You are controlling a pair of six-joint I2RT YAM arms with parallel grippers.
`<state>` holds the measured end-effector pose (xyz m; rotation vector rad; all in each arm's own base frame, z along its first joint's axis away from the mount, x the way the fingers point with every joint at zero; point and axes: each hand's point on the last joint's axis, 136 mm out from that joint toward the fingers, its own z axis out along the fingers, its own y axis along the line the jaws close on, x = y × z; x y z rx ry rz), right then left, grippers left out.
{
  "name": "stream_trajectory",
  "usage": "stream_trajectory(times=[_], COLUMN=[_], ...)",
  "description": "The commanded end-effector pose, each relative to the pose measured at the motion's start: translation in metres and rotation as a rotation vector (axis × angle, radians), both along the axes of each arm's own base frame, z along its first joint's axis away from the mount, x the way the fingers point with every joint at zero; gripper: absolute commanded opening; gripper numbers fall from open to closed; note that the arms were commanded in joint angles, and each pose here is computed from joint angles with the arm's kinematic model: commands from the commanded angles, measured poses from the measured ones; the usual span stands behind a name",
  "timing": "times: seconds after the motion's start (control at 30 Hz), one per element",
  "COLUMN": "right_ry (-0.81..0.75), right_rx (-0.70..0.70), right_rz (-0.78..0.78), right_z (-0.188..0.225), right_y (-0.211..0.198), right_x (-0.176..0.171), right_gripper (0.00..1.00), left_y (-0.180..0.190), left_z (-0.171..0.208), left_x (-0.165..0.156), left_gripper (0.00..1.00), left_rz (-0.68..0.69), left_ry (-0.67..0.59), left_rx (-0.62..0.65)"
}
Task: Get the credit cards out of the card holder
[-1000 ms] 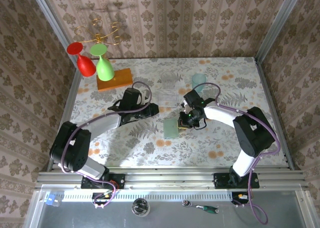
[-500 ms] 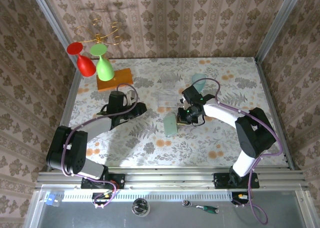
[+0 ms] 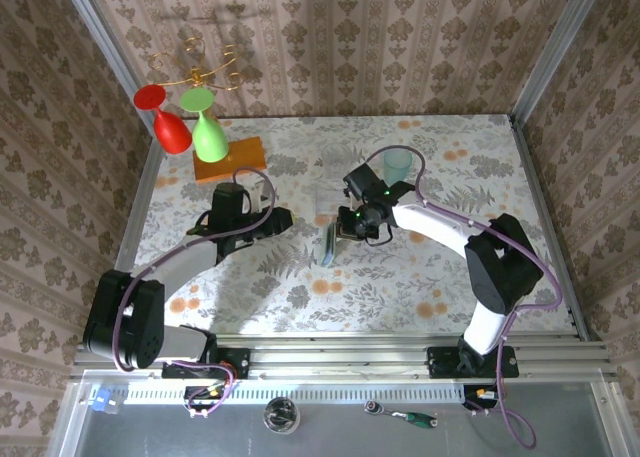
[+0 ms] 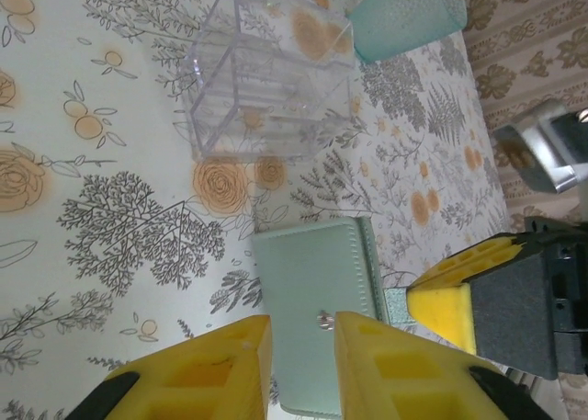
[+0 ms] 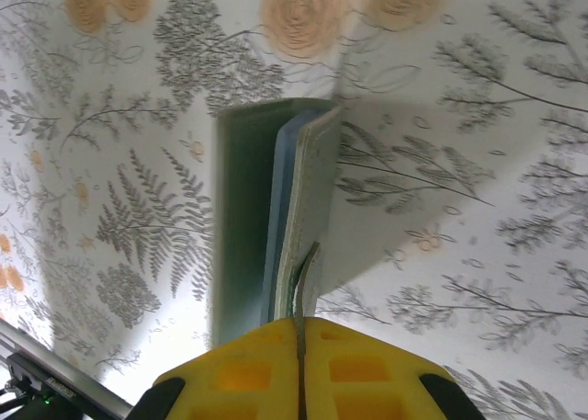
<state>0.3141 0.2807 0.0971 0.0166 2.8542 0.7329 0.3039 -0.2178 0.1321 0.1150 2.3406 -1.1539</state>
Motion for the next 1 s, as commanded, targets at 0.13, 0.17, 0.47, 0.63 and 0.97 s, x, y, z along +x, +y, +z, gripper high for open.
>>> stream_trajectory(times=[0.13, 0.17, 0.47, 0.63, 0.97], right_ry=[-0.003, -0.006, -0.024, -0.024, 0.005], right_rx=[-0.032, -0.036, -0.088, -0.097, -0.145], right_rz=[-0.026, -0.026, -0.012, -0.023, -0.032], right_z=[0.005, 0.006, 0.013, 0.01, -0.004], right_y=[0.01, 0.008, -0.008, -0.021, -0.049], right_x=[0.002, 0.002, 0.0, 0.001, 0.003], right_gripper=[0.07, 0.07, 0.07, 0.08, 0.08], left_y=[-0.002, -0.003, -0.017, -0.029, -0.032], left_z=[-0.002, -0.003, -0.02, -0.03, -0.06], left_x=[-0.004, -0.003, 0.0, -0.003, -0.007], left_gripper=[0.26, 0.26, 0.23, 0.15, 0.06], left_rz=[-0.052, -0.053, -0.079, -0.101, -0.086], left_ry=[0.0, 0.006, 0.054, 0.089, 0.185], left_rx=[0.017, 0.016, 0.025, 0.048, 0.09])
